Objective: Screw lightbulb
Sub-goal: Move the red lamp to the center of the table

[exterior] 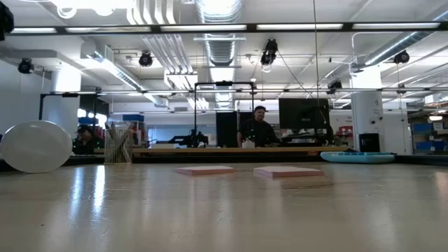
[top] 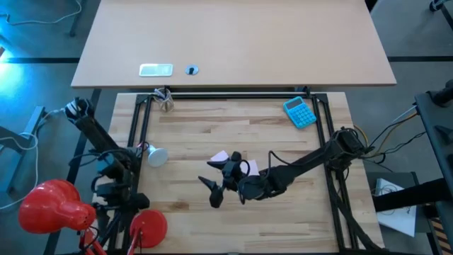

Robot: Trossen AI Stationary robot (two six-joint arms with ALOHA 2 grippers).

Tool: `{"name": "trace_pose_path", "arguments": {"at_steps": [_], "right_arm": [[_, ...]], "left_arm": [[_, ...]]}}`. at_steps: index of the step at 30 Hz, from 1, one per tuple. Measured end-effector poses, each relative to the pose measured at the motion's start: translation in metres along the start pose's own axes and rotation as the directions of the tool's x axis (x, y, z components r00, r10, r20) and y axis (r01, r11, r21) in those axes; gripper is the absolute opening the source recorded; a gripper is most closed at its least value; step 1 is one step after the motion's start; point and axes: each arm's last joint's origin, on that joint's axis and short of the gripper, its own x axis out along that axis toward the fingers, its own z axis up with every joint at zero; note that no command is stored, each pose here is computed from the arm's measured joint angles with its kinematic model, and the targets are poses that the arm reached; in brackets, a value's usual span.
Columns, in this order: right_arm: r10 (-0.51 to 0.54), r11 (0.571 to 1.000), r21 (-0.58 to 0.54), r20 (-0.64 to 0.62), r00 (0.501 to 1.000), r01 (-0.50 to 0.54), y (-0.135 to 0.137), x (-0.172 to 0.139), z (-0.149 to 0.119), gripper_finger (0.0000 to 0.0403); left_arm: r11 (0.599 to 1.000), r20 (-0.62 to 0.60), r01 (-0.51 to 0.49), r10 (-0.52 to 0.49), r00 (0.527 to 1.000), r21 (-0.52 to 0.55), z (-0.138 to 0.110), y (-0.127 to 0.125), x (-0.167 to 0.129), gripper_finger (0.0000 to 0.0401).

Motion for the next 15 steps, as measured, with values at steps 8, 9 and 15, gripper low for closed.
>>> {"name": "trace_pose_path", "arguments": {"at_steps": [8, 9, 15], "right_arm": [[-0.015, 1.000, 0.000, 0.004, 1.000, 0.015, -0.002, 0.001, 0.000, 0.0290], [-0.015, 1.000, 0.000, 0.004, 1.000, 0.015, -0.002, 0.001, 0.000, 0.0288], [-0.015, 1.000, -0.001, 0.004, 1.000, 0.015, -0.002, 0.001, 0.000, 0.0282]], "left_arm": [[0.999, 0.037, 0.031, -0.031, 0.999, -0.009, -0.002, 0.004, 0.009, 0.0266], [0.998, 0.034, 0.063, -0.062, 0.997, -0.015, -0.002, 0.004, 0.011, 0.0269], [0.992, 0.003, 0.116, -0.117, 0.993, -0.050, -0.007, 0.011, 0.027, 0.0294]]}}
